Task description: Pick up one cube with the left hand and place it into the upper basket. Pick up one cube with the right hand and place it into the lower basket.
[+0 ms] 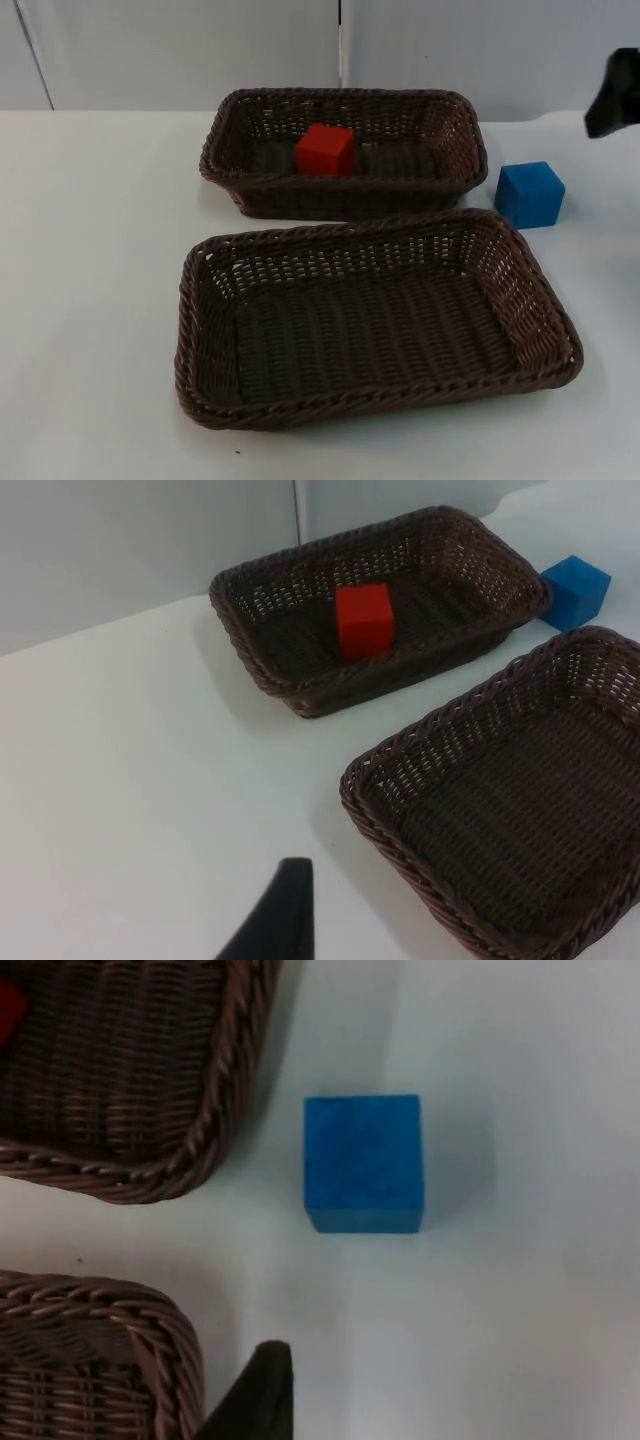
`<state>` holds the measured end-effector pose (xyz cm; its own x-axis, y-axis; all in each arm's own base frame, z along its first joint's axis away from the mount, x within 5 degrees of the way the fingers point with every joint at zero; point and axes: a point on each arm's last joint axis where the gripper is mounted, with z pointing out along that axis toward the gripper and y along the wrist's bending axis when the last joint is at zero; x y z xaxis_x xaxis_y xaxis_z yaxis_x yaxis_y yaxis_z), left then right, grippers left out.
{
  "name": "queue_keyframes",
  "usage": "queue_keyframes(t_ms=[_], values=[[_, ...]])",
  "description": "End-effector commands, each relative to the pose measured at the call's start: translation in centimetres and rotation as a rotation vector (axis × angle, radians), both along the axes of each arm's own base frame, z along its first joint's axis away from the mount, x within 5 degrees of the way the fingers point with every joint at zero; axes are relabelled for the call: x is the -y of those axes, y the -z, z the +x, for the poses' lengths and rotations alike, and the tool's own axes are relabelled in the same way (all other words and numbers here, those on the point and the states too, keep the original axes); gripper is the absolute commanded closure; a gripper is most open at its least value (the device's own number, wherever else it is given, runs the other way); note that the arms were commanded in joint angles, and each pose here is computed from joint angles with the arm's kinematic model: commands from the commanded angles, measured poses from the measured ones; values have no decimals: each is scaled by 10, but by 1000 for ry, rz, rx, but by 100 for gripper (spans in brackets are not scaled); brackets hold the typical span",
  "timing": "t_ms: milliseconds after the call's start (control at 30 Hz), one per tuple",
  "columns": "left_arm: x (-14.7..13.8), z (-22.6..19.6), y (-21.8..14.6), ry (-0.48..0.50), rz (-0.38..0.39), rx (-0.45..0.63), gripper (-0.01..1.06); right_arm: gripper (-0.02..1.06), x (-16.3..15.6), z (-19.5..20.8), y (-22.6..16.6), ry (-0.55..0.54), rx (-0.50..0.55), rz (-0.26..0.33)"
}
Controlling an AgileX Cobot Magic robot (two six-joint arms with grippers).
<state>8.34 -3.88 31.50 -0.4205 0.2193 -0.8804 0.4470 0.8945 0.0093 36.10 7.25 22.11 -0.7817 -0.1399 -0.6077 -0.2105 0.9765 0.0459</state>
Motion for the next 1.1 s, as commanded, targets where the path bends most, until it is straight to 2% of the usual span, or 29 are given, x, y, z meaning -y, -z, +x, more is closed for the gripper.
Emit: queue_keyframes(t_ms=[0, 167, 667, 1067], values=[[-1, -1, -1, -6, -5, 5, 8, -1, -7, 5, 3, -24, 10, -4], [-1, -1, -1, -4, -2, 6, 8, -1, -23, 21, 16, -107, 1, -46], [-1, -1, -1, -6, 9, 9, 8, -1, -31, 57, 62, -103, -46, -56], [-2, 0, 0, -7, 15, 11, 8, -1, -34, 78, 88, -74, 8, -41]])
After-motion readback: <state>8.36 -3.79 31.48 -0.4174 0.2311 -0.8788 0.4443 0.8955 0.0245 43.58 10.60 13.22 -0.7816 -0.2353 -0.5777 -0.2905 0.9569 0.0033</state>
